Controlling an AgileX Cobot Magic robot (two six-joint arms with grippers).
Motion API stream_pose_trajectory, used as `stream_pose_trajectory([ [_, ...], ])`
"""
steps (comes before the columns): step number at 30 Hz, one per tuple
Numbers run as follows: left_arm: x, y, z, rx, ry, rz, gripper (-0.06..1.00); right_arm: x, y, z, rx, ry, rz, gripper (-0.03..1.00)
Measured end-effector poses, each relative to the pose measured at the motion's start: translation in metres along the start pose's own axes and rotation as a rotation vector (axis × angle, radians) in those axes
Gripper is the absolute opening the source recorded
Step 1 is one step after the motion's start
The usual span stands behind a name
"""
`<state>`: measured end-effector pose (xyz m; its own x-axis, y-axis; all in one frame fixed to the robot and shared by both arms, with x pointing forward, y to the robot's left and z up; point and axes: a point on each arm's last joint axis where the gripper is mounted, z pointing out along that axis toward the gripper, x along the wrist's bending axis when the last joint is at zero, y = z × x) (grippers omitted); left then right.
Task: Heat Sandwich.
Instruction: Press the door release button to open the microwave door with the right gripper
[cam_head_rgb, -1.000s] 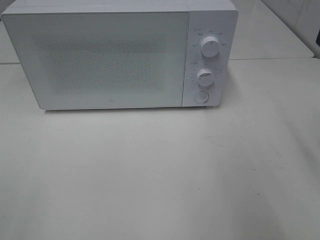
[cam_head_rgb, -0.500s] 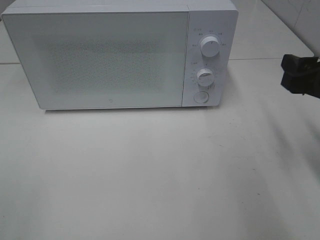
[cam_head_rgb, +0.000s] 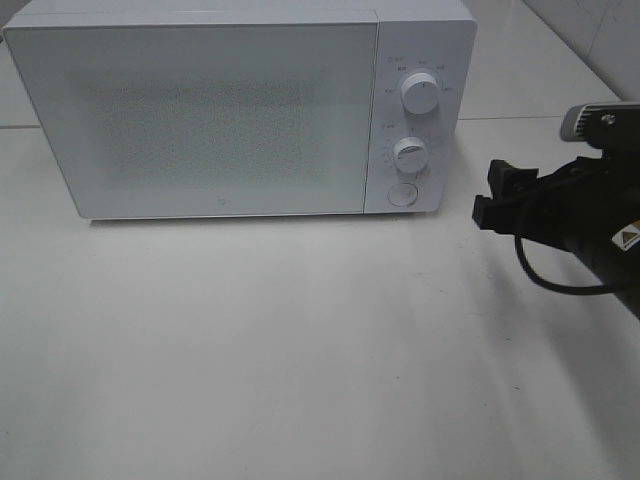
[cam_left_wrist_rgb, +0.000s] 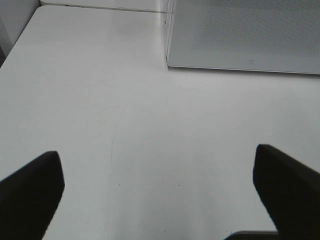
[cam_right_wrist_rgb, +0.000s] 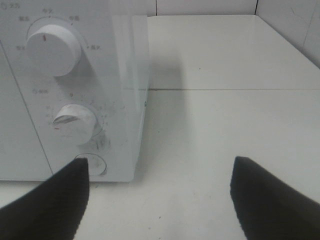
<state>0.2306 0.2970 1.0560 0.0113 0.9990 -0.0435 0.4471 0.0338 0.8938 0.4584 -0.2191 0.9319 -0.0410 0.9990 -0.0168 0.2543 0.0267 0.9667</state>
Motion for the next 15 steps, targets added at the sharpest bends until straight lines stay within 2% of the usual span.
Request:
stream_pose_trajectory([
  [15,0.0,0.0,0.0,0.0,0.0,0.0,0.96,0.052,-0.015,0.014,0.055,0.02,0.016,0.77],
])
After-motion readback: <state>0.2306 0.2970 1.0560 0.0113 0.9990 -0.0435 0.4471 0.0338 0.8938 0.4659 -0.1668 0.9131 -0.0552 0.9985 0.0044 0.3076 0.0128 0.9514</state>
